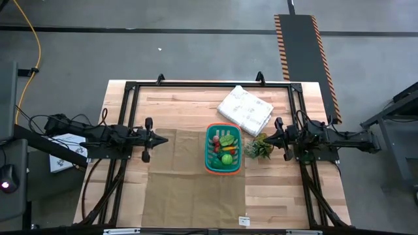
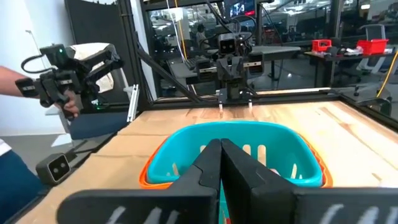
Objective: Pick and placing Produce into tupperware
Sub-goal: Return to Home Position
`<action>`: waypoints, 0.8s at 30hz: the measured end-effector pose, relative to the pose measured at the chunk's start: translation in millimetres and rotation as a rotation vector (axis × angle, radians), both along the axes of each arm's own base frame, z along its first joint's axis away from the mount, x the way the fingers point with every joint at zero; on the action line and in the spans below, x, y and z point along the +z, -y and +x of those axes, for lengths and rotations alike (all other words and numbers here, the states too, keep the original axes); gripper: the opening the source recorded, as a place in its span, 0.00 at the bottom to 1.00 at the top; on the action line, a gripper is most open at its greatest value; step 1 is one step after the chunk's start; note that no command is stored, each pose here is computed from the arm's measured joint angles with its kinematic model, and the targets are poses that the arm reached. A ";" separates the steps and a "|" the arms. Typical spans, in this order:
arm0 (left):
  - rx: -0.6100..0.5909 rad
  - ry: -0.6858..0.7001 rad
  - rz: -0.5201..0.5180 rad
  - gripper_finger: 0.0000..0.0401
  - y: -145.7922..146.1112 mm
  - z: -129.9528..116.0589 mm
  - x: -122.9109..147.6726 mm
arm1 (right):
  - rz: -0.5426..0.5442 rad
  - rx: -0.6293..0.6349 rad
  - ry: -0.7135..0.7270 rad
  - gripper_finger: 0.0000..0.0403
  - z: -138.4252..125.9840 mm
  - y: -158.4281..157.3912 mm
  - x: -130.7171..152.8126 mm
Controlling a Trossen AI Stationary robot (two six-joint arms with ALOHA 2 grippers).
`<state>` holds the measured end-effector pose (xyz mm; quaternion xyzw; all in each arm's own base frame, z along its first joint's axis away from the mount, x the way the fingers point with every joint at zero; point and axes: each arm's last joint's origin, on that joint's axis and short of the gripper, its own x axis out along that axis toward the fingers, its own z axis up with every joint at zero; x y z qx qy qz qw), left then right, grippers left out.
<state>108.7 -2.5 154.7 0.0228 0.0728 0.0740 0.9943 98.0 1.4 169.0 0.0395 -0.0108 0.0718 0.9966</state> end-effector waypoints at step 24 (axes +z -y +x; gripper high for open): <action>-0.043 -0.005 -0.033 0.00 1.3 0.1 -0.7 | -0.003 -0.054 -0.008 0.00 0.2 1.6 -0.8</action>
